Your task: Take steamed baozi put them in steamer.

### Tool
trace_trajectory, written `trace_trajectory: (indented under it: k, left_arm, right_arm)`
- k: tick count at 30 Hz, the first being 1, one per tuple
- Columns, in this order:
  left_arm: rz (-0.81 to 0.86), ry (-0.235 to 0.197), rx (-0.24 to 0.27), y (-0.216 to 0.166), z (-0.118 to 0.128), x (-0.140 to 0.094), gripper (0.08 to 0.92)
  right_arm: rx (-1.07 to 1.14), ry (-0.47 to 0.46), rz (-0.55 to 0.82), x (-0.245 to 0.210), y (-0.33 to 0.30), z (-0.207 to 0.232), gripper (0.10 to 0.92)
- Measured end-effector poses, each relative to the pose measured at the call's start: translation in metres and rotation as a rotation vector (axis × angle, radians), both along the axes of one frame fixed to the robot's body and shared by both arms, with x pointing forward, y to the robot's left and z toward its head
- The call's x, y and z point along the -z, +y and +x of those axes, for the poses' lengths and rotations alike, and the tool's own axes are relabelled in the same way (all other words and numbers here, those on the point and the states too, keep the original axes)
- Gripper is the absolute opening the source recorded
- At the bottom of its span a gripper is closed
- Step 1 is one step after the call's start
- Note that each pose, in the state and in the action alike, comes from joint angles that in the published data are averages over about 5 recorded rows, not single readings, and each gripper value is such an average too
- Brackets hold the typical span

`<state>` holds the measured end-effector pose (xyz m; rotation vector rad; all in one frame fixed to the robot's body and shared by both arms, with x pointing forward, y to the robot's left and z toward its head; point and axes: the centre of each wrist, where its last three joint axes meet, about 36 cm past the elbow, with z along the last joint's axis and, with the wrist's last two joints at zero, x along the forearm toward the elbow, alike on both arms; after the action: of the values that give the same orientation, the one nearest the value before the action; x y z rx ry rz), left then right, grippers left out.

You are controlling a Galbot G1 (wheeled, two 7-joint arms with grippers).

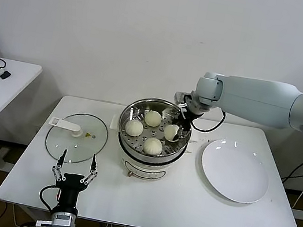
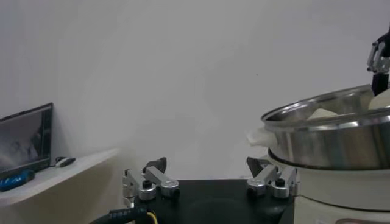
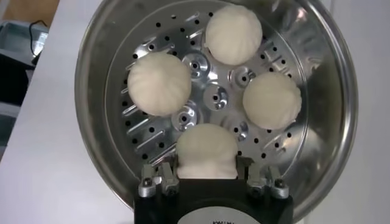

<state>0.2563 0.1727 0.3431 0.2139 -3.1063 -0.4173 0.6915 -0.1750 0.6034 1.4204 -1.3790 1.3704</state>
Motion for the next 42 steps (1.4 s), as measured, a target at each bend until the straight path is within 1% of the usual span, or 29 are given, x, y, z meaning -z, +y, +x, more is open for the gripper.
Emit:
trace_trajectory:
  k: [6, 8, 13, 18, 22, 27, 30, 35, 42]
  left_arm:
    - [-0.002, -0.002, -0.005, 0.001, 0.001, 0.0, 0.823]
    - [-0.003, -0.003, -0.006, 0.001, 0.0, 0.0, 0.823]
    - [-0.004, -0.007, -0.006, 0.001, 0.0, -0.002, 0.823]
    - [-0.004, -0.011, -0.007, 0.002, 0.0, -0.005, 0.823]
    - [-0.006, -0.015, -0.006, 0.001, 0.001, -0.007, 0.823]
    - [-0.007, -0.015, 0.001, -0.001, 0.001, -0.008, 0.823]
    - [-0.005, -0.014, 0.004, -0.001, 0.001, -0.008, 0.823]
    - [-0.006, -0.012, 0.012, -0.004, 0.001, -0.009, 0.823]
    - [0.005, -0.006, 0.021, -0.006, 0.002, -0.009, 0.823]
  right_arm:
    - [0.006, -0.012, -0.001, 0.006, 0.001, 0.003, 0.733]
    - [0.008, -0.016, 0.002, 0.006, 0.001, 0.004, 0.747]
    - [0.018, -0.017, 0.013, 0.004, -0.001, 0.004, 0.812]
    - [0.048, -0.031, 0.043, -0.01, -0.008, 0.001, 0.822]
    - [0.093, -0.07, 0.098, -0.024, -0.018, -0.005, 0.823]
    - [0.169, -0.157, 0.207, -0.033, -0.035, -0.021, 0.823]
    - [0.23, -0.218, 0.289, -0.031, -0.046, -0.037, 0.823]
    - [0.357, -0.322, 0.445, -0.016, -0.06, -0.071, 0.823]
    - [0.513, -0.471, 0.721, 0.015, -0.072, -0.131, 0.823]
